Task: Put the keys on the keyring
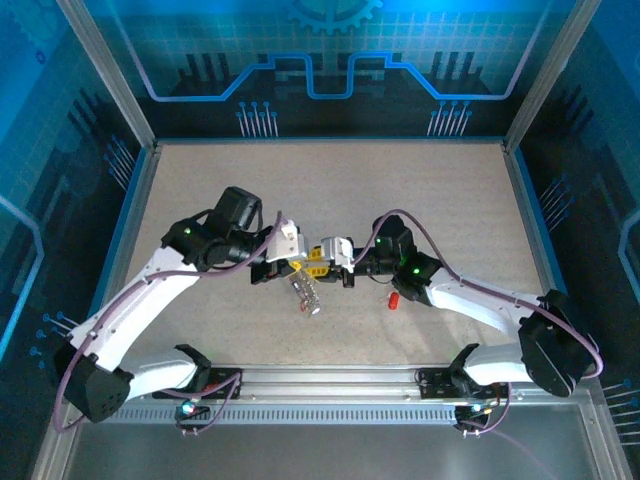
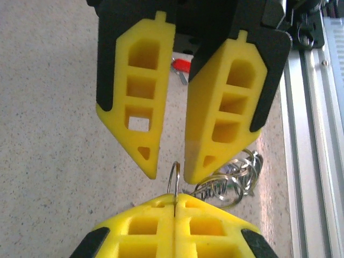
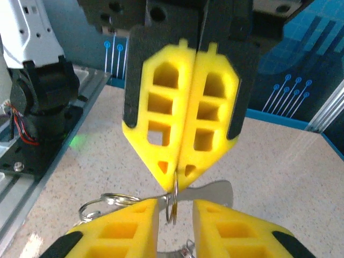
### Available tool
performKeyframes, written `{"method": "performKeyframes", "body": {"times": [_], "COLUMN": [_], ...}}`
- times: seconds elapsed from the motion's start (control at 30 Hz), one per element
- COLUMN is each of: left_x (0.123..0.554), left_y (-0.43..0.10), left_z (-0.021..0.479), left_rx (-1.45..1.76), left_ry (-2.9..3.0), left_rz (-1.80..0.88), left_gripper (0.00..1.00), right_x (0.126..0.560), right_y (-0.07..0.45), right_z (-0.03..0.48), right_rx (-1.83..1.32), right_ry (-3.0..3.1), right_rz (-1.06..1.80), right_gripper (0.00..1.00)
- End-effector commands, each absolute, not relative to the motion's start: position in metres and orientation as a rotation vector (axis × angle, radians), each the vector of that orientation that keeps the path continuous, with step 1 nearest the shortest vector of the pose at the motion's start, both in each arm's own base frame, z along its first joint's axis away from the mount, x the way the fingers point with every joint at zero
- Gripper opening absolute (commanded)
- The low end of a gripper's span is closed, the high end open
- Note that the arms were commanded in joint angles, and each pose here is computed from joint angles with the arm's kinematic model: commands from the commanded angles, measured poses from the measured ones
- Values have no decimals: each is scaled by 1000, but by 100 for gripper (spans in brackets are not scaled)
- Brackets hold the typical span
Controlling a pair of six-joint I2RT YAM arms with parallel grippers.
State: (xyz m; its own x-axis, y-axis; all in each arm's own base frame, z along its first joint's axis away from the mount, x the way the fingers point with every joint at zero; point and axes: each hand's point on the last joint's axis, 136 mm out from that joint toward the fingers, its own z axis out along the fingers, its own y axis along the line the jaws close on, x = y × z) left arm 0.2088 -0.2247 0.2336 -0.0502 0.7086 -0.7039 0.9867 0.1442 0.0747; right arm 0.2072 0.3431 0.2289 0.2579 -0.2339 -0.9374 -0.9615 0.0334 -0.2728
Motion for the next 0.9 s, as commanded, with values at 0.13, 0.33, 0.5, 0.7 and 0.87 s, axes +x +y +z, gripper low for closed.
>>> {"method": "performKeyframes", "body": {"times": [0.13,0.33,0.5,0.7,0.87], "left_x": [198,198,201,201,202], "left_y": [-217,-224,-229,-233,-233], "left_z": [227,230,235,242,243], "left_rx": [1797,1805,1777,1756,1748], "left_ry": [1914,1927,1921,1901,1903], "left_rz": [-495,-506,-522,-550,-549], "left_gripper": [0,0,0,0,0], "right_x": [205,201,198,199,202], "right_y": [341,345,347,352,354], "right_z": [221,227,228,226,228], "right_rx": [-1484,-1464,-1456,-1451,-1422], "right_ry": [1236,1208,1197,1218,1227], "right_rz": [837,895,935,975,989], "right_gripper": [24,23,24,21,0]}}
